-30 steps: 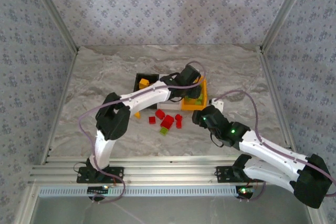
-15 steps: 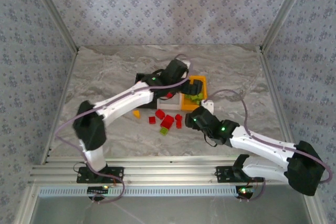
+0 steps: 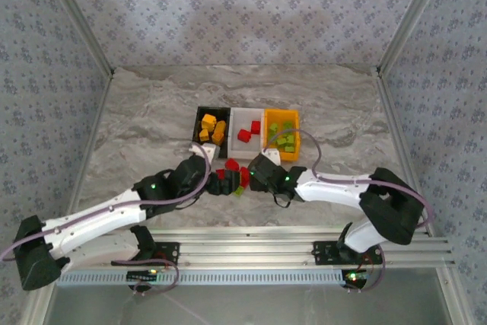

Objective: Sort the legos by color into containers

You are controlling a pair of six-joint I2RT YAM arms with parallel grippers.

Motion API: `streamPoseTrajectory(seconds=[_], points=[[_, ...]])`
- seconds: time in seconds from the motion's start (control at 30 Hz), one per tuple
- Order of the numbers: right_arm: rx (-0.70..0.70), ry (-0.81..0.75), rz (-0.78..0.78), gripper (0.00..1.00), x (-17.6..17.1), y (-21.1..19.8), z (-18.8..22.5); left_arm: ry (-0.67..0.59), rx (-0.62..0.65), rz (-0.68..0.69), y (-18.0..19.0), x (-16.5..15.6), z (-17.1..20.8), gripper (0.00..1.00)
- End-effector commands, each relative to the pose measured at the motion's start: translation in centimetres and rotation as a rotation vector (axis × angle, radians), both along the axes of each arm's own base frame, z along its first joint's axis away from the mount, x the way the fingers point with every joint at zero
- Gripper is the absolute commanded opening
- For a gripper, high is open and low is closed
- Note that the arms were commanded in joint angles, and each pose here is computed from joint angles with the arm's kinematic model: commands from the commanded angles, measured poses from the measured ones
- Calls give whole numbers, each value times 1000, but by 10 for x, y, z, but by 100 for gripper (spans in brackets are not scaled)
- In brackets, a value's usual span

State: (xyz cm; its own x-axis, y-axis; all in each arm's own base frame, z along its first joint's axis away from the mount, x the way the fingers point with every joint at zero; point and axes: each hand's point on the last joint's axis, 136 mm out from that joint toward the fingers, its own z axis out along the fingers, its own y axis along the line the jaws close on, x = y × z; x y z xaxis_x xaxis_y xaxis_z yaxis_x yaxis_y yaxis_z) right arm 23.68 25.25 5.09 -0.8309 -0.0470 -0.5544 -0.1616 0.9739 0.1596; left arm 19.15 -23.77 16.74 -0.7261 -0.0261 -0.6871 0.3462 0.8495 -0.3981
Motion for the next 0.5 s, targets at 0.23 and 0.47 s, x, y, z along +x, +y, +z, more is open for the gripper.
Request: streamPoseTrajectory(seconds=[0.23, 0.47], points=[[-18, 37, 15, 45, 8, 14, -22, 25, -16, 157, 47, -10, -19, 99], [-2, 24, 35, 30, 2, 12, -16, 17, -5, 183, 60, -12, -25, 99]])
